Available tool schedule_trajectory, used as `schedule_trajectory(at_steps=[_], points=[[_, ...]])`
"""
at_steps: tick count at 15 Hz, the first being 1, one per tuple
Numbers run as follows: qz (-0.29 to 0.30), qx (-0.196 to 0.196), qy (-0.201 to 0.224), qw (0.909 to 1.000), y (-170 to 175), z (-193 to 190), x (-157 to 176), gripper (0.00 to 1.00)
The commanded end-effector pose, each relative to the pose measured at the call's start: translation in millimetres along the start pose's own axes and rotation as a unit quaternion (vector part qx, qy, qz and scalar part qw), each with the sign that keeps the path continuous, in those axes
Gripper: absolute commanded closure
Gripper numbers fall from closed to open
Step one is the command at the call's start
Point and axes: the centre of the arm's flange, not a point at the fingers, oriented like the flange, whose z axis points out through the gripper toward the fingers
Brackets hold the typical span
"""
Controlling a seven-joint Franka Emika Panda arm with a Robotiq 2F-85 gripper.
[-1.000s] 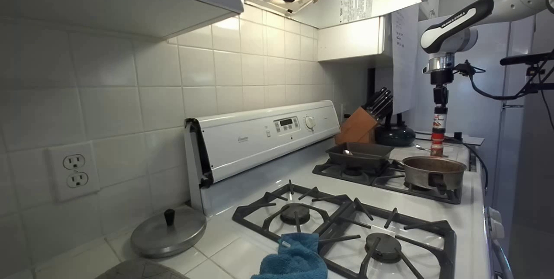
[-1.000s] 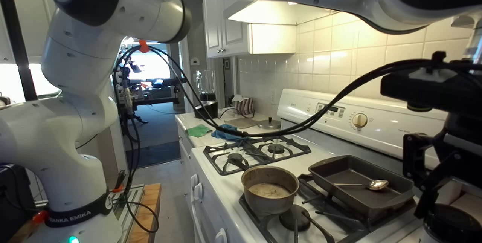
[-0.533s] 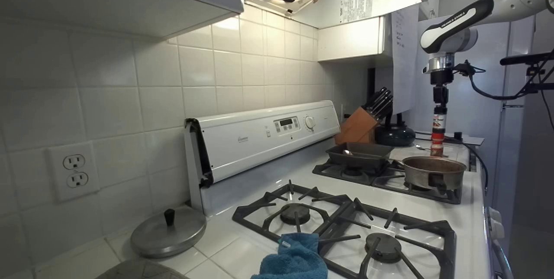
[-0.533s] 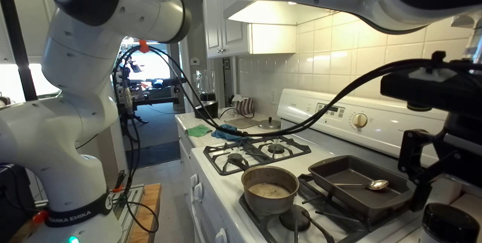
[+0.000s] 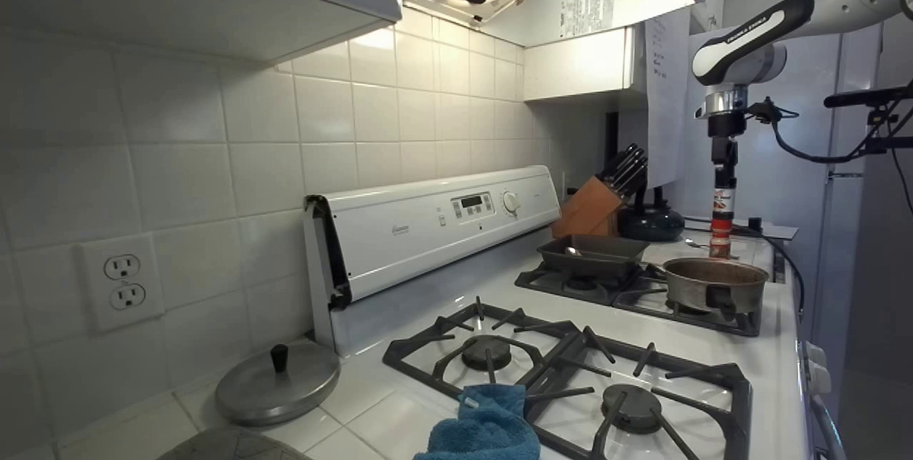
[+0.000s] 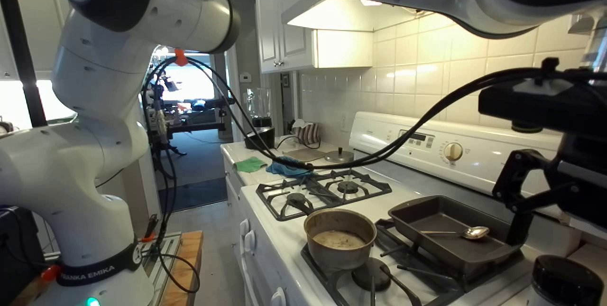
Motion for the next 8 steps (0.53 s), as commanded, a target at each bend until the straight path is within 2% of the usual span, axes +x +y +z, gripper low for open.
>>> schedule_trajectory(at_steps=[1, 8], points=[[0.003, 0.007, 0.020, 0.9998, -15, -16, -13, 0.00], [0.017, 0.008, 0.078, 0.9968, -41, -36, -40, 0.00]])
